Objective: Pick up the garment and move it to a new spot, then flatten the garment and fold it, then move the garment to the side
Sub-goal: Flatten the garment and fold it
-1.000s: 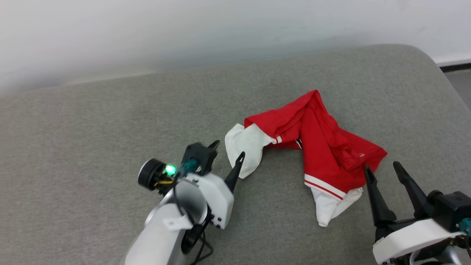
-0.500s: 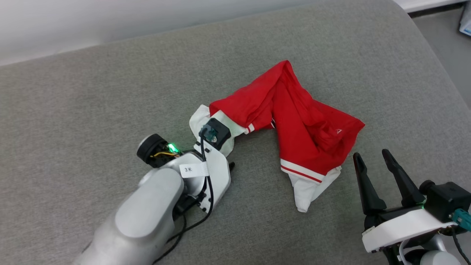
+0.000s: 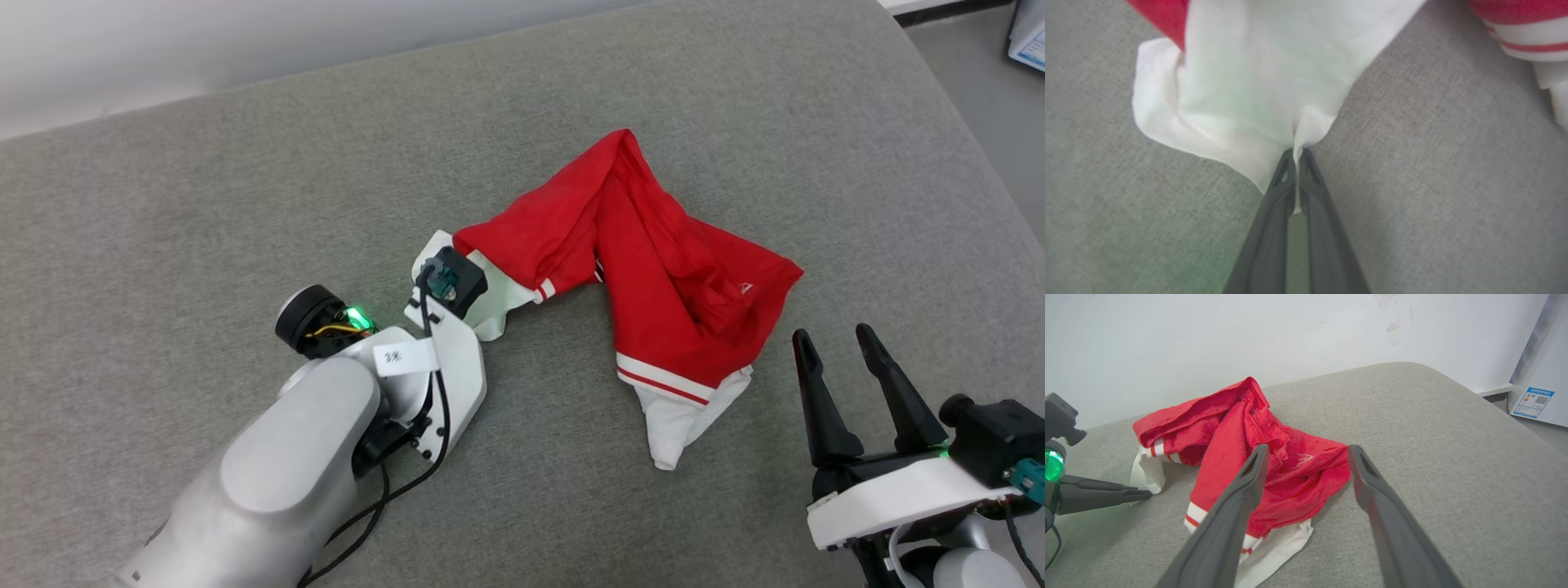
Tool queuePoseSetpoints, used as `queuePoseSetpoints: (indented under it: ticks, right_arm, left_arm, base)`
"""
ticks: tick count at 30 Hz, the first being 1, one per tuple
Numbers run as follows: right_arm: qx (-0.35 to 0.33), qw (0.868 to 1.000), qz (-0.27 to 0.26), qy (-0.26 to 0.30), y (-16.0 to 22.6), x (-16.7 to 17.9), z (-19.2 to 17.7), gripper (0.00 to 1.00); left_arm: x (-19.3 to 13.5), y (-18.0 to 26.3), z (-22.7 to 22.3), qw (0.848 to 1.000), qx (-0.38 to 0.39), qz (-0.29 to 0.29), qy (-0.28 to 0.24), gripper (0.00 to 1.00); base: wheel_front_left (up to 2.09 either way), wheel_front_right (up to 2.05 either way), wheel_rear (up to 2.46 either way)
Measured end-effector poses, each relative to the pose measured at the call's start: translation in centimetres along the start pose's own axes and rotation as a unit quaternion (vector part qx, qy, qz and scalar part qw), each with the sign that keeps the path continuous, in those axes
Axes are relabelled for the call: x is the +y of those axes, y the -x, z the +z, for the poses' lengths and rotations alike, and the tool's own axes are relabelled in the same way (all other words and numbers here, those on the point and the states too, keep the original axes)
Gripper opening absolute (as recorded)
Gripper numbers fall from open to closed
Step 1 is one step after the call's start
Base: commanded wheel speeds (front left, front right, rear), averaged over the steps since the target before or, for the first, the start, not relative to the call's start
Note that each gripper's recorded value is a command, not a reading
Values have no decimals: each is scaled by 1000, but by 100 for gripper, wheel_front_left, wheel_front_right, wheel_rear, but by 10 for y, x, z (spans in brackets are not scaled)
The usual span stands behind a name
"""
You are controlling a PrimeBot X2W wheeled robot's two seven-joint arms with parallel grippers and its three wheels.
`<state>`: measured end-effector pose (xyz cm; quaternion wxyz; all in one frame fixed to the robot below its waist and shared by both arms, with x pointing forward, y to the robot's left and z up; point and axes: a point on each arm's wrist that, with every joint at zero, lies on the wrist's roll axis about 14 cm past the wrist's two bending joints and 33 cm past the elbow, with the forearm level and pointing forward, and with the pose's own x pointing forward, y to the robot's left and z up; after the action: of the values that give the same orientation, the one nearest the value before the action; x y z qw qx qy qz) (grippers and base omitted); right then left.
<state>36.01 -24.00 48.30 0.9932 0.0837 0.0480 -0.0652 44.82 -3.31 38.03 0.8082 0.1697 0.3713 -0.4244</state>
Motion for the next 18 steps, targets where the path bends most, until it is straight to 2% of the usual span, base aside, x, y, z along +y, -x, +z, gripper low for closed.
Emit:
queuePoseSetpoints:
  ticks: [11, 18]
  right_arm:
    - [-9, 999, 30, -13, -4, 18, 7, 100]
    - [-12, 998, 60, -13, -1, 36, 13, 100]
  left_arm:
    - [28, 60, -1, 991, -91, 89, 29, 0]
    - [34, 115, -41, 977, -106, 159, 91, 0]
  base:
    - [0, 0, 0]
    - [0, 0, 0]
